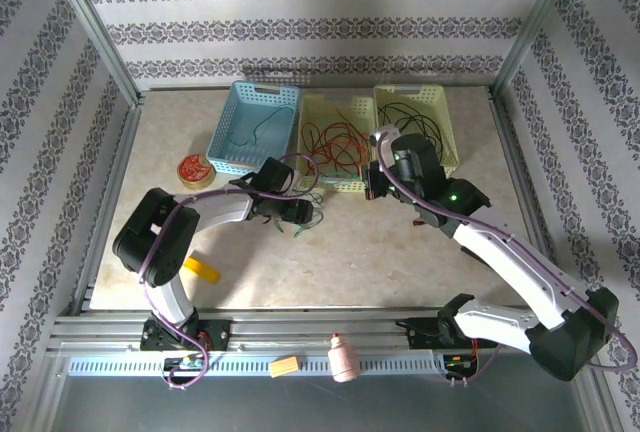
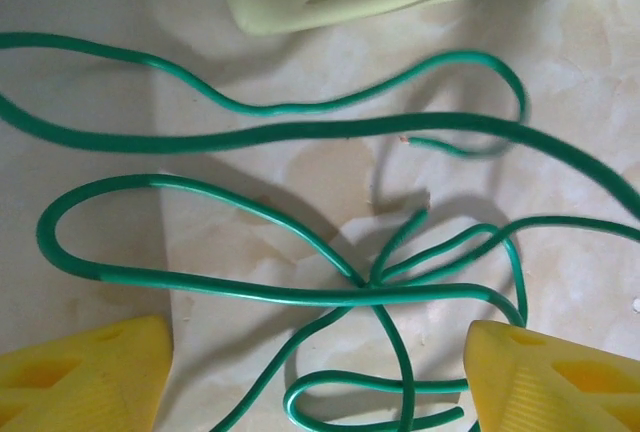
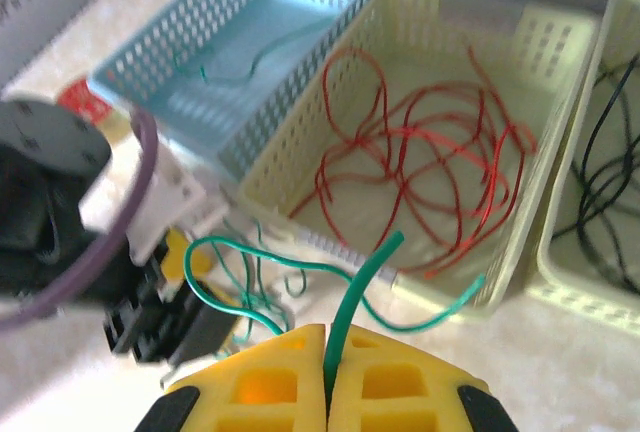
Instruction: Untangle the cables
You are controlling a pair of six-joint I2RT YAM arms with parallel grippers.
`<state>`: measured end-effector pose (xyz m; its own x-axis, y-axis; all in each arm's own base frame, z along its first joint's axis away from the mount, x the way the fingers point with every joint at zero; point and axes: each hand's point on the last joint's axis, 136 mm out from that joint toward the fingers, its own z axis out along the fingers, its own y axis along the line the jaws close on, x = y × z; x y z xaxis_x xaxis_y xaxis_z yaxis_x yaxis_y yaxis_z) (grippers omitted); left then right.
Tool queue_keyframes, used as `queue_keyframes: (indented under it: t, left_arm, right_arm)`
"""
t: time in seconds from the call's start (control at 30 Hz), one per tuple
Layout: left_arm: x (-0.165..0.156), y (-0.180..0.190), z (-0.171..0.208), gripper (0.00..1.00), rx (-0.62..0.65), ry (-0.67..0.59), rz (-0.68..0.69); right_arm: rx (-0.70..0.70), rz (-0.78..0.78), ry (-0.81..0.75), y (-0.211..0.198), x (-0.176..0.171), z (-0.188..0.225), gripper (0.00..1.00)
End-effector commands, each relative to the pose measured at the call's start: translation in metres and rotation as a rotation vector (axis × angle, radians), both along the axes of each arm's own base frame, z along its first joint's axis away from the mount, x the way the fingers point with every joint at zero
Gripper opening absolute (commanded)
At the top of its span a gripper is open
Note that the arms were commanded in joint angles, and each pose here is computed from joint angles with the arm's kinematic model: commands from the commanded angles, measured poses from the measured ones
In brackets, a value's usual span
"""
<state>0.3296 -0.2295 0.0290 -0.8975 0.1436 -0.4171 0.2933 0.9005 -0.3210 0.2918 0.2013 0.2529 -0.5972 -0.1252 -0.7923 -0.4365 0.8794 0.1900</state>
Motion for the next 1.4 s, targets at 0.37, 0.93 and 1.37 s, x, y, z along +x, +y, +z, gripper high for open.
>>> queue_keyframes:
  t: [0.37,0.93,1.37]
  left_arm:
    - [0.013,0.045,0.093,0.88,-0.096,-0.303,0.33]
    - [-0.016,0.176,0.104,0.92,0.101,-0.287,0.85]
    - [0.008,0.103,0.098,0.87,0.106,-0.306,0.436]
  right_arm:
    - [0.02,0.071,0.014,0.074,0.067,0.012,0.0]
    - [0.24,0.201,0.086,0.234,0.212,0.003,0.51]
    - [0.072,0.201,0.127,0.15,0.099,-0.018,0.5]
